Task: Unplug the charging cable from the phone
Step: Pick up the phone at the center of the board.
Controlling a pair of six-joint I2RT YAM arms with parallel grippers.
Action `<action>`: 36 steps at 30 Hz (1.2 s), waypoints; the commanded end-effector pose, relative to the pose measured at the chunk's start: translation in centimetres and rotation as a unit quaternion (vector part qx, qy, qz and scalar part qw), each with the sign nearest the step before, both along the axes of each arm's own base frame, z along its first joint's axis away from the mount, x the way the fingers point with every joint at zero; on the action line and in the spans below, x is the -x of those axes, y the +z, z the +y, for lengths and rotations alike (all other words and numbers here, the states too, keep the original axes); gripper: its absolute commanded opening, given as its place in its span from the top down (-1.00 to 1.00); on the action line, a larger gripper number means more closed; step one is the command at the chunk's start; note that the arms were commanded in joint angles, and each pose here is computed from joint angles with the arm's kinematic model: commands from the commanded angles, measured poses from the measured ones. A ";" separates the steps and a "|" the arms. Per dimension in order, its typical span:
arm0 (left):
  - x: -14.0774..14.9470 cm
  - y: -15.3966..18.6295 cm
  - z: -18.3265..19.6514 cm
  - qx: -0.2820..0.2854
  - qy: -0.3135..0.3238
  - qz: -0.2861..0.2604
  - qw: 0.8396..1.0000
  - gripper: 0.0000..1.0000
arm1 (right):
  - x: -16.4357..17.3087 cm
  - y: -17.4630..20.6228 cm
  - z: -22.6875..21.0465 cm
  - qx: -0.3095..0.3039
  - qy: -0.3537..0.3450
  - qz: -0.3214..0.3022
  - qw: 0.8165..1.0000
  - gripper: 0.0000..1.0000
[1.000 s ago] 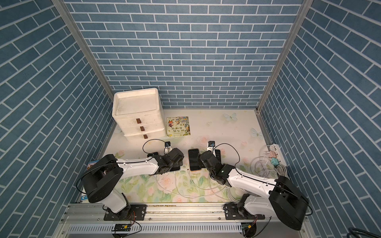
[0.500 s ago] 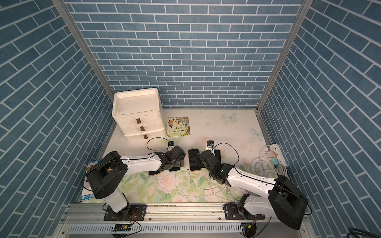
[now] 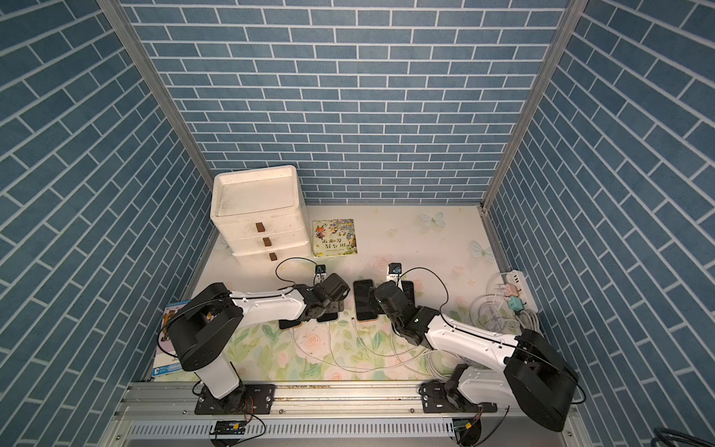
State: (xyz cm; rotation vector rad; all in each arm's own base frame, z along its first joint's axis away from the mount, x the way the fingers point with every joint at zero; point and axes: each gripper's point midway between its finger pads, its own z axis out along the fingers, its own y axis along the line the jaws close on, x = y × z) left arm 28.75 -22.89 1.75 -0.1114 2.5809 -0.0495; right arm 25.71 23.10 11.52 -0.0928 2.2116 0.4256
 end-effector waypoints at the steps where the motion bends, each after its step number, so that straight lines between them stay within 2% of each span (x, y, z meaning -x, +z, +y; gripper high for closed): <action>1: 2.3 -3.2 0.5 -0.020 0.006 0.059 0.998 -0.75 | -0.1 1.0 0.0 -0.003 0.003 -0.014 1.000 -0.63; 5: 3.3 -4.0 0.4 -0.029 0.020 0.069 0.997 -0.72 | -0.2 1.1 0.0 -0.005 0.003 -0.016 1.000 -0.63; 12: 4.5 -4.3 -0.2 -0.011 0.045 0.071 0.996 -0.74 | -0.1 1.3 -0.1 -0.004 0.005 -0.019 1.000 -0.63; 21: 4.8 -2.8 0.1 -0.009 0.053 0.060 0.997 -0.95 | 0.3 1.3 -0.6 -0.010 0.005 -0.023 1.000 -0.63; 24: 5.2 -2.7 -0.2 -0.007 0.050 0.060 0.997 -0.96 | 0.4 1.4 -0.7 -0.011 0.006 -0.023 1.000 -0.64; 28: 5.4 -3.4 0.0 -0.019 0.050 0.063 0.997 -0.90 | 0.4 1.6 -0.7 -0.015 0.007 -0.025 1.000 -0.64; 36: 5.0 -3.4 -0.3 -0.030 0.043 0.061 0.997 -0.54 | 0.7 2.1 -1.0 -0.019 0.009 -0.029 0.999 -0.64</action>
